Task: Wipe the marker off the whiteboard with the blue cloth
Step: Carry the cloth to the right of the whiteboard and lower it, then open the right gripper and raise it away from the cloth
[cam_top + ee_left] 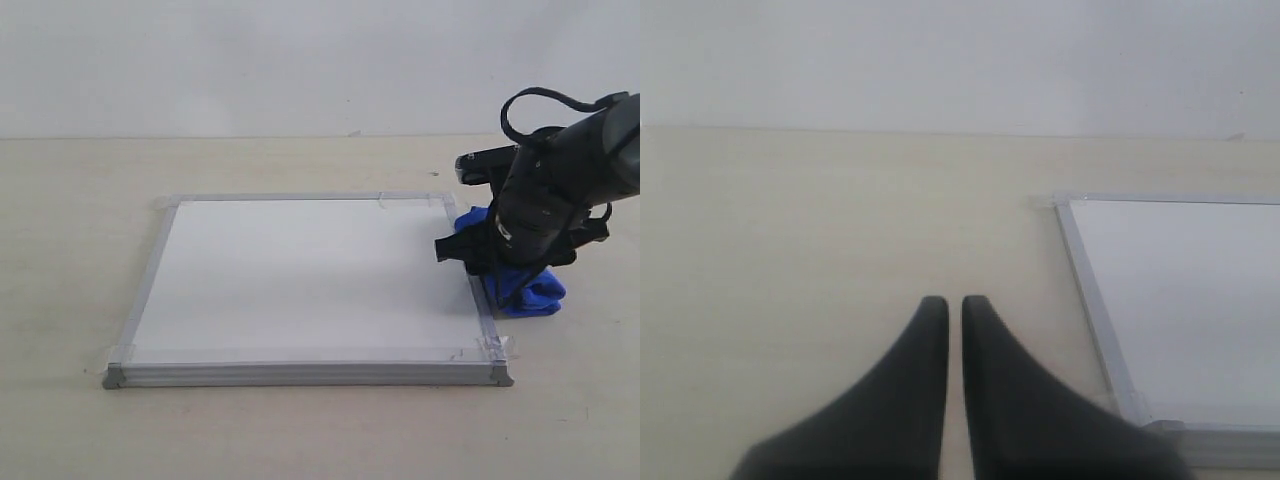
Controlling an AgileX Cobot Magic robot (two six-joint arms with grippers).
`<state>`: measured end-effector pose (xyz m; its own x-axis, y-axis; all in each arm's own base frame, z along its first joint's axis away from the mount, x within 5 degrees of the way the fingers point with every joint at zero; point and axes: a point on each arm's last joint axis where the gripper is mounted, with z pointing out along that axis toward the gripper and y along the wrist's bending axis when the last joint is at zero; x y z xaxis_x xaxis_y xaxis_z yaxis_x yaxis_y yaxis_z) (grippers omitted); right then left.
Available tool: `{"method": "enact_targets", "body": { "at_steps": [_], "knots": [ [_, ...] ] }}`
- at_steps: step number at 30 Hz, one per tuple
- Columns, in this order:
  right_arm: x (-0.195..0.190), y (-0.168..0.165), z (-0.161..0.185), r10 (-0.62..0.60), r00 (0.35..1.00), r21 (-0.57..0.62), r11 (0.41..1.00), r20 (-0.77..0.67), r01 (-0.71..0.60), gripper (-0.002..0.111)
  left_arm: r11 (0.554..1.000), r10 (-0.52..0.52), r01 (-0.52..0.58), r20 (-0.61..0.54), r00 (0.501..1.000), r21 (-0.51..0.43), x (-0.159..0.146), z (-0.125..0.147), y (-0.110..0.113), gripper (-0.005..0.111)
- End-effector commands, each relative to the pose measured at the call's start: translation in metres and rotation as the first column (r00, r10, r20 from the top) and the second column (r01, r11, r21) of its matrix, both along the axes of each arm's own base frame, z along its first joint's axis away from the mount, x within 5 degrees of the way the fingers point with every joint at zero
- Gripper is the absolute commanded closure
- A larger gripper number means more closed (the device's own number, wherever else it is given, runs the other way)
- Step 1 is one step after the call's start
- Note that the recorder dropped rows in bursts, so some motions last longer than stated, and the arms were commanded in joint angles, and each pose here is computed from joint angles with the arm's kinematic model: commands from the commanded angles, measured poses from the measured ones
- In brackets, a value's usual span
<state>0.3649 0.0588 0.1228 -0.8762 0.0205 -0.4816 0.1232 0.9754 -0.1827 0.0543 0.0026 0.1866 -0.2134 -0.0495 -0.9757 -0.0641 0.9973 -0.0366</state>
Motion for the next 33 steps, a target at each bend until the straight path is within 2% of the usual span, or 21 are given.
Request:
{"method": "enact_targets", "body": {
  "at_steps": [1,5,7,9,13,14,21,24,28,33],
  "knots": [
    [0.001,0.004,0.020,0.030,0.997,0.043,0.999,0.066,-0.033,0.046,1.000,0.003,-0.003,0.001,1.000,-0.004,0.000,-0.001,0.000,0.102],
    [-0.001,0.003,0.041,0.039,0.992,0.041,0.998,0.118,-0.044,0.047,1.000,0.003,-0.003,0.001,1.000,-0.004,0.000,-0.001,0.000,0.102],
    [-0.002,0.001,0.049,0.047,0.990,0.016,0.999,0.131,-0.050,0.052,1.000,0.003,-0.003,0.001,1.000,-0.004,0.000,-0.001,0.000,0.102],
    [-0.003,-0.003,0.050,0.058,0.991,-0.037,0.998,0.118,-0.054,0.067,1.000,0.003,-0.003,0.001,1.000,-0.004,0.000,-0.001,0.000,0.102],
    [-0.003,-0.005,0.036,0.078,0.995,-0.091,0.993,0.059,-0.072,0.103,1.000,0.003,-0.003,0.001,1.000,-0.004,0.000,-0.001,0.000,0.102],
    [-0.003,-0.005,0.032,0.082,0.995,-0.088,0.993,0.049,-0.077,0.108,1.000,0.003,-0.003,0.001,1.000,-0.004,0.000,-0.001,0.000,0.102],
    [0.001,0.000,-0.001,0.098,0.995,-0.059,0.993,-0.015,-0.098,0.108,1.000,0.003,-0.003,0.003,1.000,-0.004,0.000,-0.001,0.000,0.102],
    [0.001,0.000,-0.005,0.101,0.995,-0.063,0.993,-0.026,-0.102,0.108,1.000,0.003,-0.003,0.003,1.000,-0.004,0.000,-0.001,0.000,0.102],
    [-0.001,-0.003,0.013,0.080,0.997,-0.072,0.994,0.007,-0.079,0.108,1.000,0.003,-0.003,0.003,1.000,-0.004,0.000,-0.001,0.000,0.102],
    [-0.008,-0.007,0.062,0.108,0.989,-0.108,0.989,0.100,-0.097,0.108,1.000,0.003,-0.003,0.001,1.000,-0.004,0.000,-0.001,0.000,0.102]
  ]
}}
